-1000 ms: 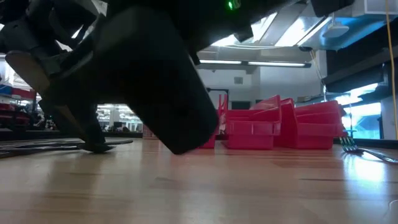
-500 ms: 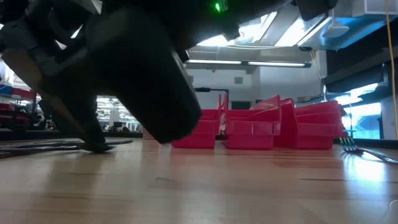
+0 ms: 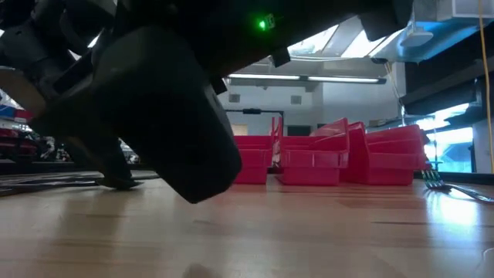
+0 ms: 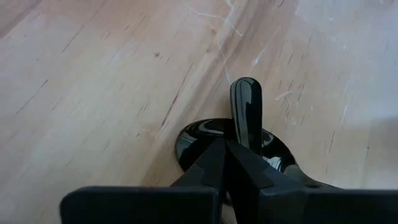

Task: Sort silverware
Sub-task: Put the black spoon into the center red bin

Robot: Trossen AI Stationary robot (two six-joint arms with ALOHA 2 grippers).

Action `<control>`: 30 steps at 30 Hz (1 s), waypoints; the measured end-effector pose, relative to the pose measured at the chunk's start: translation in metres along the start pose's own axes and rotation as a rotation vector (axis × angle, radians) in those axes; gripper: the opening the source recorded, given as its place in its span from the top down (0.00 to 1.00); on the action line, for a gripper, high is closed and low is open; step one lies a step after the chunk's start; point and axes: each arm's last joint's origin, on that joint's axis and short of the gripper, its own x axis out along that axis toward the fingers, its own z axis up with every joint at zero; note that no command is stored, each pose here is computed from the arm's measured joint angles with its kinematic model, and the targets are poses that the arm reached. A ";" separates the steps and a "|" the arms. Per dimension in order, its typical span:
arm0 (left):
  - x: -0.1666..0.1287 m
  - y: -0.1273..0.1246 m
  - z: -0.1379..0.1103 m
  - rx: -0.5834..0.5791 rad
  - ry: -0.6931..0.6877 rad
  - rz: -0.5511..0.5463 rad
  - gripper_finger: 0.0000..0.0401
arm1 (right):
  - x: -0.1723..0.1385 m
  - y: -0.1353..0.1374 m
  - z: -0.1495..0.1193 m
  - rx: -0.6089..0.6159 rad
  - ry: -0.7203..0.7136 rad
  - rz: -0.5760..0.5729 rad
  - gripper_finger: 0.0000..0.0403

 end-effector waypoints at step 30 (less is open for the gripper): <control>0.000 0.001 0.001 -0.083 -0.016 0.018 1.00 | 0.034 0.006 0.002 -0.019 -0.067 0.015 0.55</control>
